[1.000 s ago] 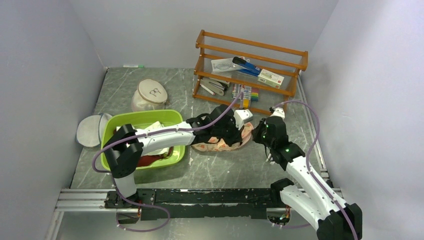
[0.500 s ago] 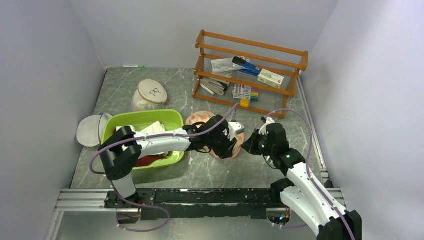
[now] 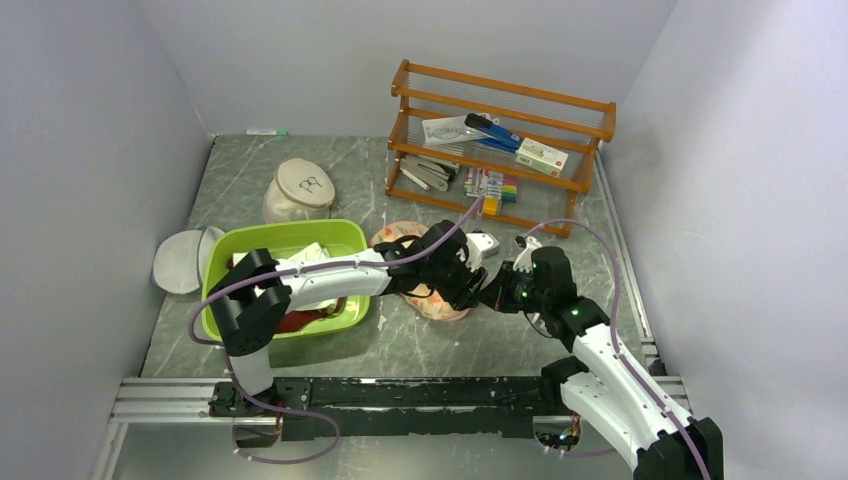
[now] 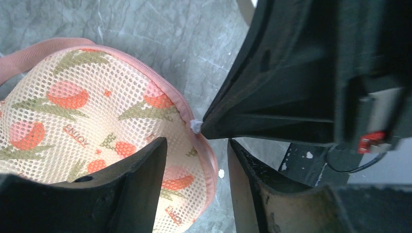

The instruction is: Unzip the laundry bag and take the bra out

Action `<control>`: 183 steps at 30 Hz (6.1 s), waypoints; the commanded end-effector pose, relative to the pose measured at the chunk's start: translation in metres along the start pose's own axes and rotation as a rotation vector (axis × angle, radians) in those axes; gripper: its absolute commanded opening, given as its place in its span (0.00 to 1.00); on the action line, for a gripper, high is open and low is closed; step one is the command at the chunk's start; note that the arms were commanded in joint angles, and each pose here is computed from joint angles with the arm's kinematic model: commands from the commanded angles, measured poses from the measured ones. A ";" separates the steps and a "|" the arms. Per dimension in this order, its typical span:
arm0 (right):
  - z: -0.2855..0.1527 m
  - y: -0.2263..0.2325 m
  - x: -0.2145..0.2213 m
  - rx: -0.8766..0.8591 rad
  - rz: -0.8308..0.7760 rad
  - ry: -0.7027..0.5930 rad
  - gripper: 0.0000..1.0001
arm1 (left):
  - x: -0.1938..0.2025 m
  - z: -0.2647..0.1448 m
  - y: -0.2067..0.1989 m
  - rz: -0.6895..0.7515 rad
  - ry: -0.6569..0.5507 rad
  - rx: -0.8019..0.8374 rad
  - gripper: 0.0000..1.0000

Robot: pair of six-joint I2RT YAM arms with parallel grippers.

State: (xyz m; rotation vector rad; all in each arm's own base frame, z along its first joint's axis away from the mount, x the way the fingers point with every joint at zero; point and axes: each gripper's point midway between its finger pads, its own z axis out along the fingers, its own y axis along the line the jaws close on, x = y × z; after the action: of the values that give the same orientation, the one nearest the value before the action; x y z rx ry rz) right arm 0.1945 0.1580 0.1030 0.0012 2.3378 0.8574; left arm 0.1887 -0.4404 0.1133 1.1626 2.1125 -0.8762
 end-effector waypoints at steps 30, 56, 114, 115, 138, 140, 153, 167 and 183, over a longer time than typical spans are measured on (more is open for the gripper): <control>0.020 -0.033 -0.010 0.131 0.056 -0.088 0.00 | -0.009 -0.021 0.003 0.089 -0.010 -0.045 0.07; 0.034 -0.019 -0.034 0.046 -0.065 -0.122 0.00 | 0.005 -0.037 -0.004 0.009 -0.031 -0.033 0.45; 0.061 -0.050 -0.078 0.079 0.043 -0.242 0.00 | 0.048 -0.043 0.002 -0.025 0.014 -0.108 0.07; 0.059 -0.046 -0.076 0.062 0.034 -0.231 0.00 | 0.049 -0.043 0.003 -0.027 0.018 -0.114 0.07; 0.017 0.009 -0.038 -0.178 0.042 -0.127 0.00 | -0.030 -0.007 0.008 -0.030 -0.087 -0.170 0.68; 0.017 0.011 -0.038 -0.186 0.044 -0.124 0.00 | -0.027 -0.003 0.012 -0.026 -0.070 -0.187 0.62; 0.015 0.016 -0.044 -0.196 0.037 -0.137 0.00 | -0.003 -0.006 0.031 -0.015 -0.001 -0.277 0.48; 0.021 -0.005 -0.055 -0.083 0.034 -0.181 0.00 | -0.008 -0.013 0.012 0.021 -0.004 -0.175 0.08; 0.051 -0.061 -0.121 0.137 0.038 -0.311 0.00 | 0.013 -0.019 -0.006 -0.014 0.033 -0.075 0.07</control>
State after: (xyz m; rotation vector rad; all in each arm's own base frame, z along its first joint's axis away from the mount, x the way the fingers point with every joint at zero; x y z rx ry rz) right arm 0.2958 0.1338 0.0890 0.2105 2.2180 0.7639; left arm 0.1953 -0.4193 0.1077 1.0987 2.1580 -0.6620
